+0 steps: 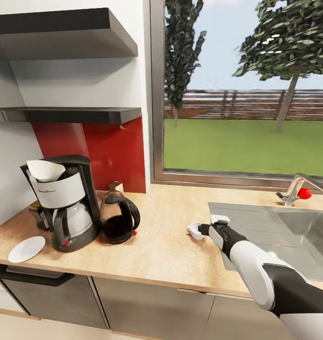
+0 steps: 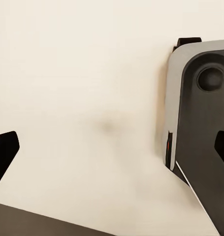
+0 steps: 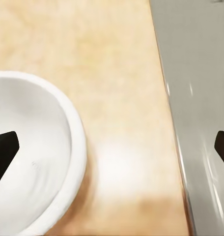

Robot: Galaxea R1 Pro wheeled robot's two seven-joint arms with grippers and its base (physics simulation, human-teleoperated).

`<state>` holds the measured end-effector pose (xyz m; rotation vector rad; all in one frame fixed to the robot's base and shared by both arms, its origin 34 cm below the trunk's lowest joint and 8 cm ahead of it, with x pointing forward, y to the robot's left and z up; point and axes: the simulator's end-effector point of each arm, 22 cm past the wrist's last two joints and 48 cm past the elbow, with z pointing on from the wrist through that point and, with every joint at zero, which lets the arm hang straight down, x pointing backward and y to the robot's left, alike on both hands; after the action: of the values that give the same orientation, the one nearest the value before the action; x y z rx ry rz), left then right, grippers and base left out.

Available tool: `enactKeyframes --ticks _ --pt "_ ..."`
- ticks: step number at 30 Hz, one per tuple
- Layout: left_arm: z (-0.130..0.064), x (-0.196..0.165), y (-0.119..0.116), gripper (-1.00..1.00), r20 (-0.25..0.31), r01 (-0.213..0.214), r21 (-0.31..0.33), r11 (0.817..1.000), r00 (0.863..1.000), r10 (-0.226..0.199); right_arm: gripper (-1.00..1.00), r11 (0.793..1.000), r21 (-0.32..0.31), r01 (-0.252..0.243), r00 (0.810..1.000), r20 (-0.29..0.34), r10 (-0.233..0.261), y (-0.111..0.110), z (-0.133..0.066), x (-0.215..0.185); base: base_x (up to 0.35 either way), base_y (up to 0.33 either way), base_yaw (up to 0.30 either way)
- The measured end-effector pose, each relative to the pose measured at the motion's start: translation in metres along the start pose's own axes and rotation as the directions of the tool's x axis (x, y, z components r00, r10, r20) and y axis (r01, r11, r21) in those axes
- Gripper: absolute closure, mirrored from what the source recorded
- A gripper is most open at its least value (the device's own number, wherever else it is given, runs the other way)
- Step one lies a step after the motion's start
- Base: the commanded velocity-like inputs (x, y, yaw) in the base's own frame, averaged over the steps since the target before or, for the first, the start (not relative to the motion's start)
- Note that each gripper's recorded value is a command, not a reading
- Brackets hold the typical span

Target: Set up a coffee station on the kitchen countertop: keep the coffee maker on the countertop, move the bottle of coffee from the kitchen shelf to the counter next to the coffee maker, place a paper coffee filter on top of the coffee maker, put the saucer next to the coffee maker with the coffee cup on the saucer, and place the electric kettle next to the coffee maker.

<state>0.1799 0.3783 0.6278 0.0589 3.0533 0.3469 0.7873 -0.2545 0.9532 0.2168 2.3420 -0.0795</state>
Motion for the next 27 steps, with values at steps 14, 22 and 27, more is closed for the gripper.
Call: enactKeyframes --ticks 14,22,27 --pt "0.0001 0.0001 0.0010 -1.00 0.000 0.000 -0.001 1.000 1.000 0.000 -1.00 1.000 0.001 -0.003 1.000 0.016 0.003 -0.0004 0.0006 -0.0012 0.000 0.000 0.000" --pt "0.0002 0.0002 0.0032 -1.00 0.000 0.000 -0.004 1.000 1.000 0.000 -1.00 1.000 0.001 -0.003 1.000 0.012 0.003 -0.0007 0.0012 0.0017 0.000 0.000 0.000" --pt "0.0003 0.0002 0.0039 -1.00 0.000 0.000 -0.004 1.000 1.000 0.000 -1.00 1.000 0.002 -0.002 1.000 0.009 0.002 -0.0011 0.0016 0.0044 0.000 0.000 0.000"
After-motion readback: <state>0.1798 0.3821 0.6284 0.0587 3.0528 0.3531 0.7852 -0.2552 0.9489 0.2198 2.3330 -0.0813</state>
